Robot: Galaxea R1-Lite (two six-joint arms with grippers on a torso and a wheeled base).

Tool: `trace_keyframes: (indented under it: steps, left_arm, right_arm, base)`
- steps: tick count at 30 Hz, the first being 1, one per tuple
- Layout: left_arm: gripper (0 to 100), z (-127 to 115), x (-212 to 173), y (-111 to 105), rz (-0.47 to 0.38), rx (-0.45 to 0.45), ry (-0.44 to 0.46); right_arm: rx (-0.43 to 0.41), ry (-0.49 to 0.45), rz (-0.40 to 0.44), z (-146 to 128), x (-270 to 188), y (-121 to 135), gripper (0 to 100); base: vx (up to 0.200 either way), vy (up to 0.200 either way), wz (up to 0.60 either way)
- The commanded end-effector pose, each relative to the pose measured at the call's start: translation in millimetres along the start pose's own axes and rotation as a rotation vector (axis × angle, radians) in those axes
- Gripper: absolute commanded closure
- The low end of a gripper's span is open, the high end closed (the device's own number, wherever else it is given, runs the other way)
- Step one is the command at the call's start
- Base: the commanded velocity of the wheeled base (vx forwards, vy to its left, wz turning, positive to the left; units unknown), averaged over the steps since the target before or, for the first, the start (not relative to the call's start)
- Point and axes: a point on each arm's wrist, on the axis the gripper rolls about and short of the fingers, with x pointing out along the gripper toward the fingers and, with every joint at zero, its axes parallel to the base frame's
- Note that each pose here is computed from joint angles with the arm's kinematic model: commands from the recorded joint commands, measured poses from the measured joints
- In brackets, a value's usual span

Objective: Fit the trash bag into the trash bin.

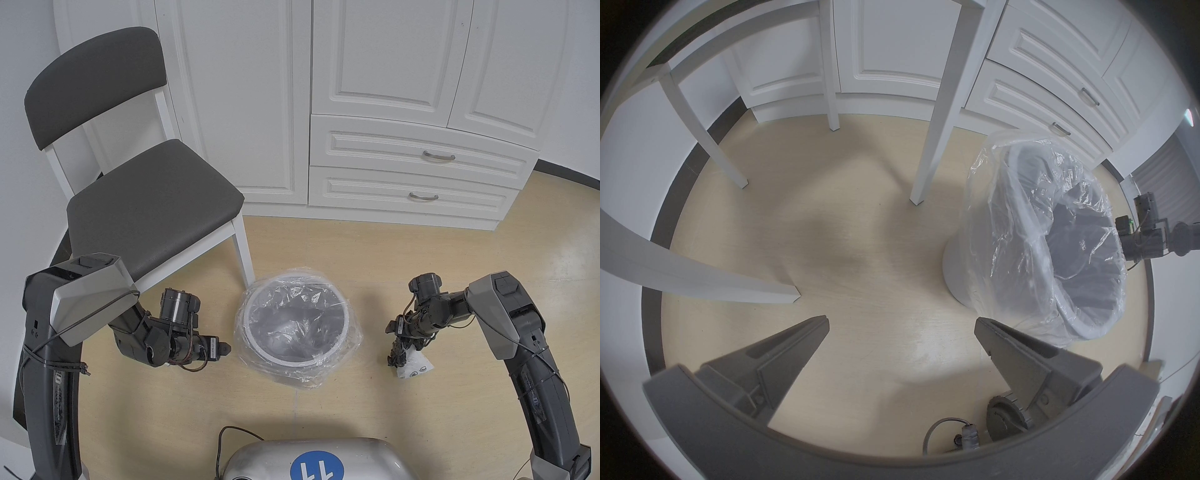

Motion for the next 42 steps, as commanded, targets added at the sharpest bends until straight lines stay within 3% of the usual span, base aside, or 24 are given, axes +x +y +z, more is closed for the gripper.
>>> trace_keyframes:
  steps: [1, 11, 42]
  left_arm:
    - [0, 0, 0, -1, 0.000, 0.001, -0.001]
    - [0, 2, -1, -2, -0.008, 0.001, -0.046]
    - [0, 4, -1, -1, -0.008, 0.002, -0.054]
  right_arm:
    - [0.004, 0.017, -0.007, -6, 7, -4, 0]
    - [0.010, 0.012, -0.007, -8, 11, -6, 0]
    - [0.007, -0.007, -0.020, -11, 18, -11, 0]
  base:
    - [0.000, 0.000, 0.00]
    - [0.000, 0.000, 0.00]
    - [0.000, 0.000, 0.00]
